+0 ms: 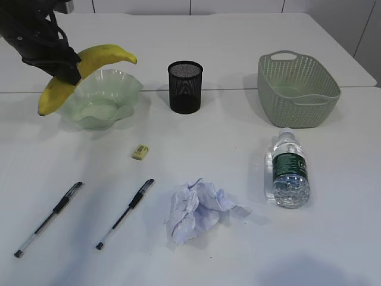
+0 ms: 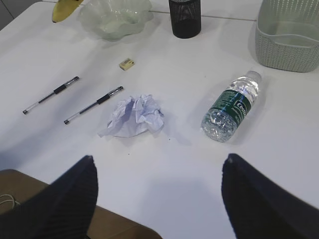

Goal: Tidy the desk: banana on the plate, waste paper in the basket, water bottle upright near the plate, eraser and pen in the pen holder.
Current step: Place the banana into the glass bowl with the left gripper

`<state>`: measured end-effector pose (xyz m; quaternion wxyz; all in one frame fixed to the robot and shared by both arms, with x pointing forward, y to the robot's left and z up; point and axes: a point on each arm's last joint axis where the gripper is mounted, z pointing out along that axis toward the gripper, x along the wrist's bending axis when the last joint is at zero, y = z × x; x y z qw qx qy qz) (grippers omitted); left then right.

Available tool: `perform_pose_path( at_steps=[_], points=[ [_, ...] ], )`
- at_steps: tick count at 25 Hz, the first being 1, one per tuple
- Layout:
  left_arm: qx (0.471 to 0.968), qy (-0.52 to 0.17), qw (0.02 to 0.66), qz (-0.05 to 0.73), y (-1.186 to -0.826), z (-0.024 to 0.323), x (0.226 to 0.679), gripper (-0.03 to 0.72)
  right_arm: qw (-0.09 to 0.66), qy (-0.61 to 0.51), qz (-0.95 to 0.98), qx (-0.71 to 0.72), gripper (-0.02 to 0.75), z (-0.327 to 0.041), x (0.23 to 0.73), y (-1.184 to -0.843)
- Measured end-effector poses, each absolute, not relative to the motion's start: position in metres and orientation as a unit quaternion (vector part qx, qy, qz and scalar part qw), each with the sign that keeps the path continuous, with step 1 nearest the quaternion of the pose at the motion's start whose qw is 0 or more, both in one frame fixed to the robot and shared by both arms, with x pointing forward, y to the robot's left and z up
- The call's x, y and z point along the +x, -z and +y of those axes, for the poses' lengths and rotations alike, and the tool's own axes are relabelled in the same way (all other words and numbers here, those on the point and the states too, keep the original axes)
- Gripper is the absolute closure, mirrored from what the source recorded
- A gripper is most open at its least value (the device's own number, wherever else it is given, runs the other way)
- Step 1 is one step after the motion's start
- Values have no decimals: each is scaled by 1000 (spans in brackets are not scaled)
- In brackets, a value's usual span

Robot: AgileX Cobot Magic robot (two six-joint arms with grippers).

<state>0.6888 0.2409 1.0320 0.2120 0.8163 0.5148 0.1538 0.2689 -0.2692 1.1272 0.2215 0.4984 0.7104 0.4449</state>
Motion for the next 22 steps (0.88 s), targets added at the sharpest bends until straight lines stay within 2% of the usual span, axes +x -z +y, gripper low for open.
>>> perform_pose_path(
  at_steps=[22],
  points=[
    [798, -168, 216, 537, -994, 237, 747, 393, 221, -445, 710, 498, 165, -269, 269, -1127]
  ],
)
